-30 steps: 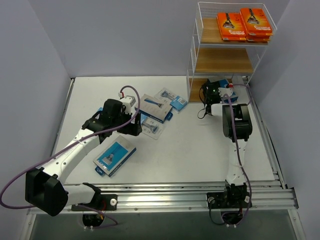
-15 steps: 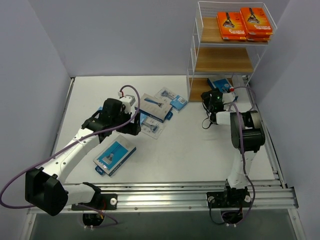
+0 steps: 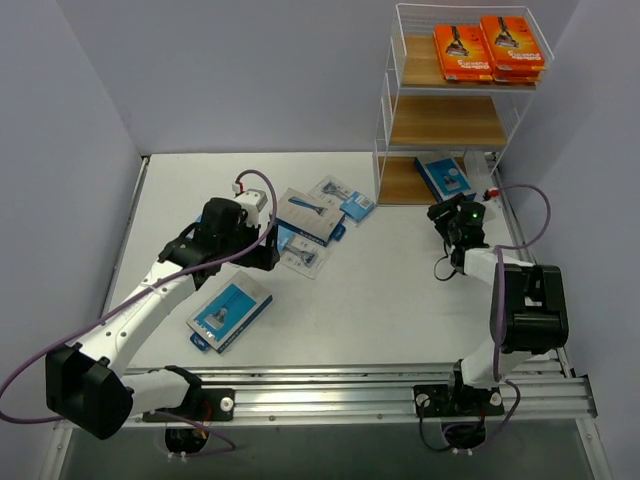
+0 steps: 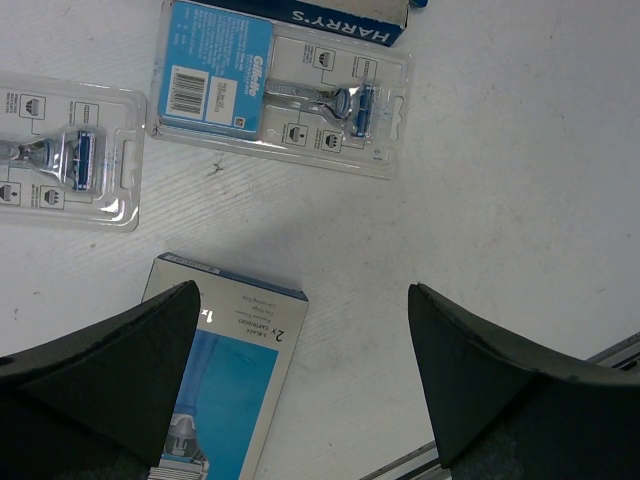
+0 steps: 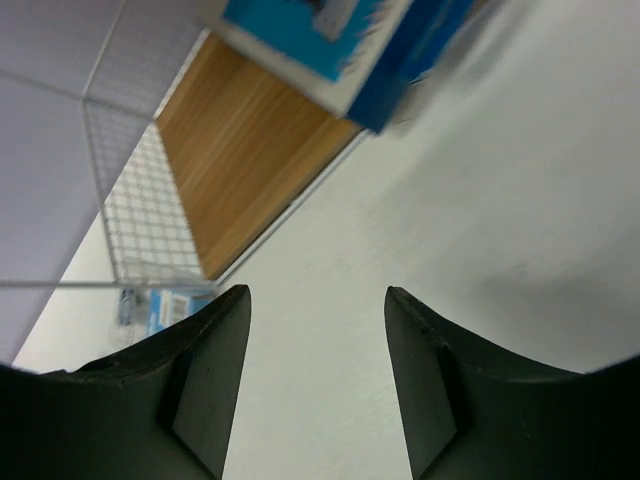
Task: Place and organize the shaving razors onto the shelf
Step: Place the shaving razor onto shelf
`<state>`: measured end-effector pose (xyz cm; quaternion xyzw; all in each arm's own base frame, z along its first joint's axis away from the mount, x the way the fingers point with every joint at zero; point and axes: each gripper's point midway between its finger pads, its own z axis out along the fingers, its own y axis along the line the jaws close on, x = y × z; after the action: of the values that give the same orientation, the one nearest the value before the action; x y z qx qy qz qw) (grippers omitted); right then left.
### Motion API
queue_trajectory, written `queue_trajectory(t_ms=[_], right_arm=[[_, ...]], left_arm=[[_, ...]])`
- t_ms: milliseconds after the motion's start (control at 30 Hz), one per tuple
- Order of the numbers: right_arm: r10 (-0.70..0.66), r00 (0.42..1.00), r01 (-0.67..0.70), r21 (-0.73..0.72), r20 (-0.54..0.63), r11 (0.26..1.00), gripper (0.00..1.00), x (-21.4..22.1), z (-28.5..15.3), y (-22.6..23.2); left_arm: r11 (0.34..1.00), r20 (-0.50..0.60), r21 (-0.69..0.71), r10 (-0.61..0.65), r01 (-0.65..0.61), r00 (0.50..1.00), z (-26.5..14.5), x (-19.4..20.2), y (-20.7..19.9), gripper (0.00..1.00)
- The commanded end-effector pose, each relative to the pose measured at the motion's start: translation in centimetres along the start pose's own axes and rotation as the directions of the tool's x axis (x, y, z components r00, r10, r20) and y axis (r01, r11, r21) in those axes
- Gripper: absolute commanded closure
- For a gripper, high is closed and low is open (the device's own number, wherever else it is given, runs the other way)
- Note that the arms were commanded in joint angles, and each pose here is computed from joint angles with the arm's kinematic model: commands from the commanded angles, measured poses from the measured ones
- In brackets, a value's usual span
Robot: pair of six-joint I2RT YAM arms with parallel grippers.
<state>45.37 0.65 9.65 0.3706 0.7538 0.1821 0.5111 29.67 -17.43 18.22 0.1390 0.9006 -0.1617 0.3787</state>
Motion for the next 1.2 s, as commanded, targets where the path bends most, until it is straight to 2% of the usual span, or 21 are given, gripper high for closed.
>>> queue_trajectory(t_ms=[0, 167, 300, 367, 433, 700, 1167], right_arm=[[0.015, 1.0, -0.015, -0.023, -0.004, 1.0, 0.49, -2.4, -1.1, -2.0], [0.019, 0.999, -0.021, -0.047, -0.038, 0.999, 0.49, -4.3, -0.9, -3.3], [0.078, 0.996, -0.082, -0.062, -0.051, 0.995, 0.48, -6.0, 0.1, -4.7], [0.104, 0.992, -0.111, -0.115, -0.065, 0.987, 0.48, -6.1, 0.5, -4.7], [0.148, 0.989, -0.151, -0.158, -0.03, 0.976, 0.49, -7.5, 0.7, -4.9], [0.192, 0.98, -0.198, -0.128, -0.061, 0.972, 0.52, -7.7, 3.4, -7.3], [0.223, 0.975, -0.223, -0.104, -0.019, 0.969, 0.55, -8.7, 6.3, -9.0]], left_arm=[[1.0, 0.075, 0.011, 0.017, -0.018, 0.997, -1.2, -2.3, -0.6, 0.06], [1.0, 0.072, 0.02, 0.017, -0.018, 0.997, -1.1, -2.3, -0.7, 0.06], [1.0, 0.072, 0.01, 0.02, -0.021, 0.997, -1.1, -2.4, -0.6, 0.06], [1.0, 0.072, 0.004, 0.021, -0.022, 0.997, -1.1, -2.3, -0.5, 0.06], [1.0, 0.071, -0.001, 0.023, -0.023, 0.997, -1.1, -2.3, -0.4, 0.06], [0.999, 0.065, -0.022, 0.028, -0.027, 0.997, -1.0, -2.4, 0.1, 0.06], [1.0, 0.046, -0.005, 0.026, -0.025, 0.999, -0.4, -2.2, 0.0, 0.06]])
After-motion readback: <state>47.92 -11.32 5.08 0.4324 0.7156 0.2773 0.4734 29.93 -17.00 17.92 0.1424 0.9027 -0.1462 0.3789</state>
